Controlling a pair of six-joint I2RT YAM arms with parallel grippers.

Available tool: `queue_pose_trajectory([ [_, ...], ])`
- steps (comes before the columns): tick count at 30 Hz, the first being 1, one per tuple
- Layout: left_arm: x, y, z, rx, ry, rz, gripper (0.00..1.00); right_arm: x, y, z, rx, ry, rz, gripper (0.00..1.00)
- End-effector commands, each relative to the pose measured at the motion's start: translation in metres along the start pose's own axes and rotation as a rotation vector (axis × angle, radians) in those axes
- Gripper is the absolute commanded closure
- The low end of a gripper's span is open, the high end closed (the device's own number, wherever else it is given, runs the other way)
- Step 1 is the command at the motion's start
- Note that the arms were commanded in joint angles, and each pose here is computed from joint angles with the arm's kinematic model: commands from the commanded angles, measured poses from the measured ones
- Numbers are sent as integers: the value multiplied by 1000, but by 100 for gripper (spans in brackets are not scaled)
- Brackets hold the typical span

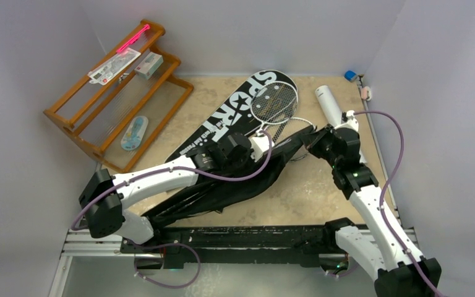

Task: Pack up the badminton gear
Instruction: Adjust the racket bag at the center of the board.

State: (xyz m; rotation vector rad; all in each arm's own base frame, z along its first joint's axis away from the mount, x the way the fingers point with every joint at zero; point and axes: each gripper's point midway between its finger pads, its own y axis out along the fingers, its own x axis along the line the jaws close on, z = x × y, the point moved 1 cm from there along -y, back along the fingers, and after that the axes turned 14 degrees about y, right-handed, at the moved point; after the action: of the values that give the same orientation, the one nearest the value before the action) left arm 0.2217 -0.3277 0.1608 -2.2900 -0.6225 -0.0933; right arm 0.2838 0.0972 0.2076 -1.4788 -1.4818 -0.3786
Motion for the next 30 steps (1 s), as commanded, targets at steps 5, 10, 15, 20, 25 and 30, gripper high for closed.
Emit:
queue_pose_trajectory([
  [5, 10, -8, -16, -30, -4, -31, 100, 20, -5, -22, -43, -124, 1, 74],
  [10, 7, -9, -19, -47, -6, -11, 100, 17, -9, -18, -41, -142, -19, 38],
  [15, 6, -10, -22, -54, -11, -6, 100, 20, -9, -2, 43, -139, -60, 16],
  [20, 5, -11, -23, -57, -15, 2, 100, 17, -7, 21, 164, -13, -33, 16],
  [25, 0, -15, -30, -90, -15, 37, 100, 17, -8, 35, 231, 86, -27, 29],
  [30, -17, -28, -46, -181, -2, 146, 100, 19, -16, 32, 215, 87, -37, 40],
])
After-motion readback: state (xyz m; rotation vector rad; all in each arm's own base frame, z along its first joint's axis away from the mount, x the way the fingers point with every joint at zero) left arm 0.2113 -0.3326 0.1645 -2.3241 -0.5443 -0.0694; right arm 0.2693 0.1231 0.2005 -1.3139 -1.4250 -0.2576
